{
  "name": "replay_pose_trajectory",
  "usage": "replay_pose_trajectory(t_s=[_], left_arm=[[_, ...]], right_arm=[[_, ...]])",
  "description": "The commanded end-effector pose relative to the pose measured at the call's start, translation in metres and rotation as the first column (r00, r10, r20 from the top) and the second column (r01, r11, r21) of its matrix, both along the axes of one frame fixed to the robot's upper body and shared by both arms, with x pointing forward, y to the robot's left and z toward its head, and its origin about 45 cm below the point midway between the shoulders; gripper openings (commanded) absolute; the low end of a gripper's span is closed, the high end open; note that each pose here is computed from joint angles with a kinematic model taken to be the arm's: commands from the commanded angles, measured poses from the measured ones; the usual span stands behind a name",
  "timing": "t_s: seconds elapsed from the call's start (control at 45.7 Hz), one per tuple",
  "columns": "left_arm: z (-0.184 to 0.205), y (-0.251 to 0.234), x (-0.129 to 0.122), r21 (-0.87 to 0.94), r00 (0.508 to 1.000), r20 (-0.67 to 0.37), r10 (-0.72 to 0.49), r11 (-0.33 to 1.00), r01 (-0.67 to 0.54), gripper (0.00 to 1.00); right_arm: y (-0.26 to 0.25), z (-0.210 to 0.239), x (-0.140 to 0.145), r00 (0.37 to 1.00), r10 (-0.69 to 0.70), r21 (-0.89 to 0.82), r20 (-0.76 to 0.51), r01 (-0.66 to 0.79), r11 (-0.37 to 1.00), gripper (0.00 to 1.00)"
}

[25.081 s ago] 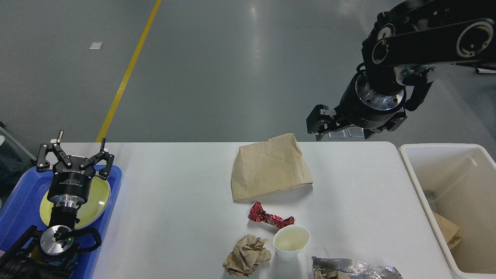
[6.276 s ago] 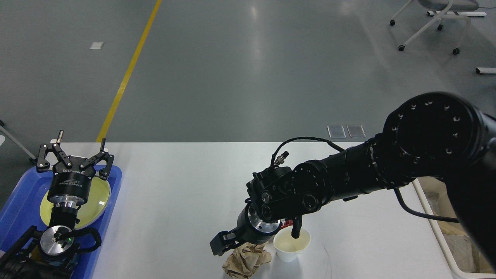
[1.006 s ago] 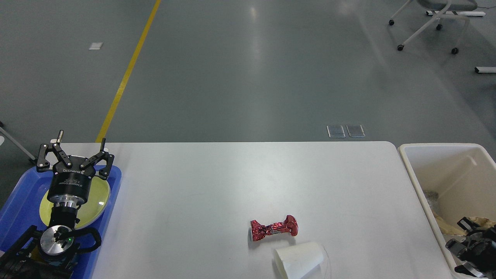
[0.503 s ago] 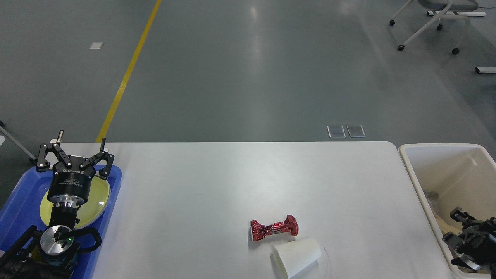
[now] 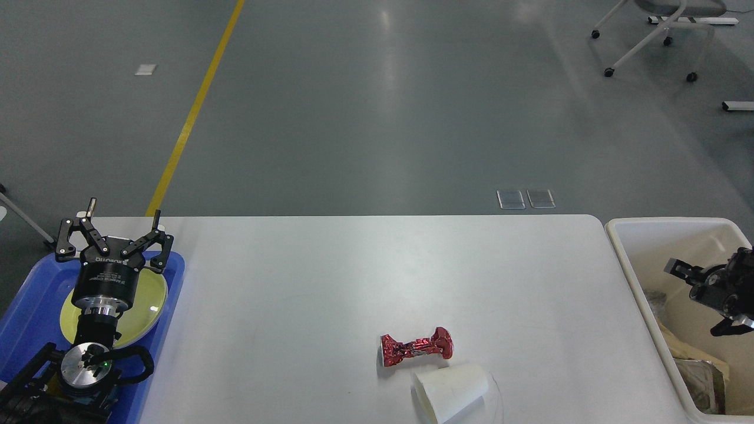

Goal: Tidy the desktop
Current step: 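Raise the right gripper and move it over the white paper cup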

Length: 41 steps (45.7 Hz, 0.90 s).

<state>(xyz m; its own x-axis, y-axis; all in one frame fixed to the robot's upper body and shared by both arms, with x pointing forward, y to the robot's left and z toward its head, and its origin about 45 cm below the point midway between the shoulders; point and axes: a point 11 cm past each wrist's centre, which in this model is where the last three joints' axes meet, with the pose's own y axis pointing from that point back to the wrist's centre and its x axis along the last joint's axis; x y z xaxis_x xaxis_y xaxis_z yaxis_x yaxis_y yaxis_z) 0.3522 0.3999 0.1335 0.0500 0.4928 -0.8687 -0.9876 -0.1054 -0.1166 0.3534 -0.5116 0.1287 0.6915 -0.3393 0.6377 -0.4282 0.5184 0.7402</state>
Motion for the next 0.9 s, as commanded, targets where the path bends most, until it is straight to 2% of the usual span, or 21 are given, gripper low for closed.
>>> replay_pose_trajectory(t_s=[0.0,0.153,0.306,0.503,0.678,0.875], left_arm=[[0.000,0.000,0.000,-0.001,1.000,0.000,0.001,1.000,-0.001,0.96],[0.000,0.000,0.000,-0.001,1.000,0.000,0.001,1.000,-0.001,0.96],[0.000,0.000,0.000,-0.001,1.000,0.000,0.001,1.000,-0.001,0.96],[0.000,0.000,0.000,0.001,1.000,-0.001,-0.001,1.000,0.001,0.96],[0.000,-0.001,0.000,-0.001,1.000,-0.001,-0.002,1.000,0.001,0.96],[0.000,0.000,0.000,-0.001,1.000,0.000,0.001,1.000,-0.001,0.96]], right_arm=[[0.030,0.043,0.029,0.983,0.119,0.039,-0.138,-0.115,0.993,1.00],[0.095,0.101,0.059,0.925,0.267,0.118,-0.272,-0.243,0.963,1.00],[0.160,0.152,0.059,0.827,0.404,0.242,-0.391,-0.331,0.912,1.00],[0.228,0.213,0.024,0.711,0.532,0.433,-0.459,-0.343,0.833,1.00],[0.263,0.245,-0.021,0.616,0.609,0.474,-0.500,-0.394,0.787,1.00],[0.295,0.290,-0.052,0.616,0.661,0.516,-0.428,-0.434,0.738,1.00]])
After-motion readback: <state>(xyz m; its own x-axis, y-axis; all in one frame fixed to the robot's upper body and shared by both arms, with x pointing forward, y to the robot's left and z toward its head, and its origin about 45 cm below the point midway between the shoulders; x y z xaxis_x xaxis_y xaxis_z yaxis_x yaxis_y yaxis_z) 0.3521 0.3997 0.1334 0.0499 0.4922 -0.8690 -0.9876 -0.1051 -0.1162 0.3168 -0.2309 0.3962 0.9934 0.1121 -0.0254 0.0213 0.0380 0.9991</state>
